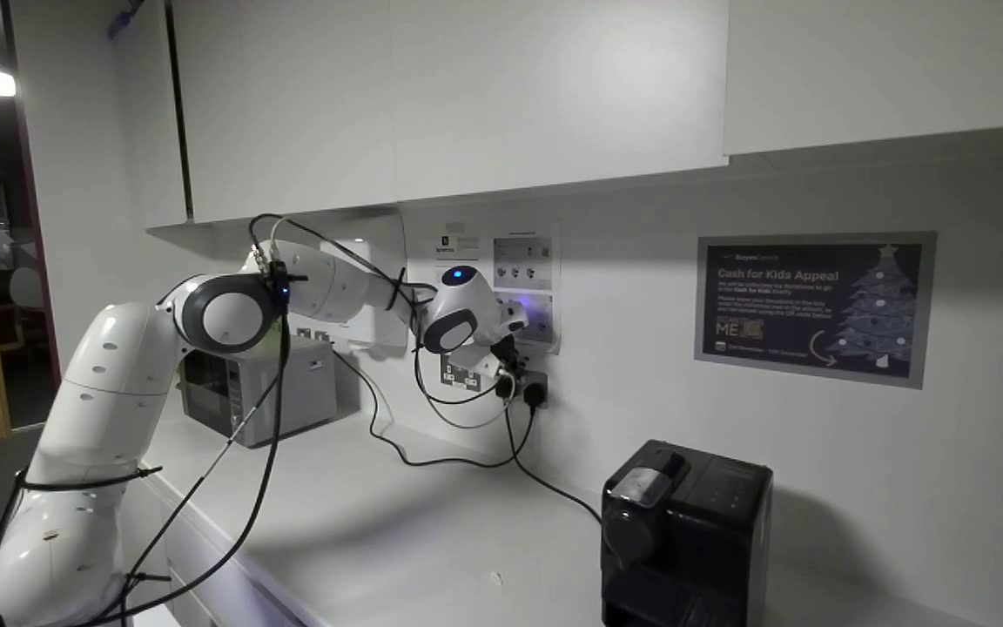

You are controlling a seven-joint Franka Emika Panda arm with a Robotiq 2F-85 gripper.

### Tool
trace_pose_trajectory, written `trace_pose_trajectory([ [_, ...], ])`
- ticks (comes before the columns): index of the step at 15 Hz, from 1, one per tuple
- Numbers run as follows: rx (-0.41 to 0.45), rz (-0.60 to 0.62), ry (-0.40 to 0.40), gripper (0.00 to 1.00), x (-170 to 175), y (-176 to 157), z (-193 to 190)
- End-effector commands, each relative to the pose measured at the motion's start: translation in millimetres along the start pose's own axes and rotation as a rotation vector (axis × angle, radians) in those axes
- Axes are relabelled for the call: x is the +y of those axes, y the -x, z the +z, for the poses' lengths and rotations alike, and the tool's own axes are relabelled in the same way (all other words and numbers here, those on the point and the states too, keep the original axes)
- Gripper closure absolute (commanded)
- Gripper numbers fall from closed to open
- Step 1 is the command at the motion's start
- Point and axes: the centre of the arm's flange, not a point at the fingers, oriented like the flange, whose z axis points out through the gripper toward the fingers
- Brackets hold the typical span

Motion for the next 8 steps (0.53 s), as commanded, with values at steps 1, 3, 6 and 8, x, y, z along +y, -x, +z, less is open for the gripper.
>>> trace_pose_trajectory([
  [1, 0.012, -0.008, 0.006, 1.00, 7, -1, -14],
  [3, 0.005, -0.004, 0.006, 1.00, 8, 2, -15],
  [6, -0.009, 0.007, 0.015, 1.00, 8, 9, -17],
  [8, -0.022, 0.012, 0.019, 1.00, 10, 14, -20],
])
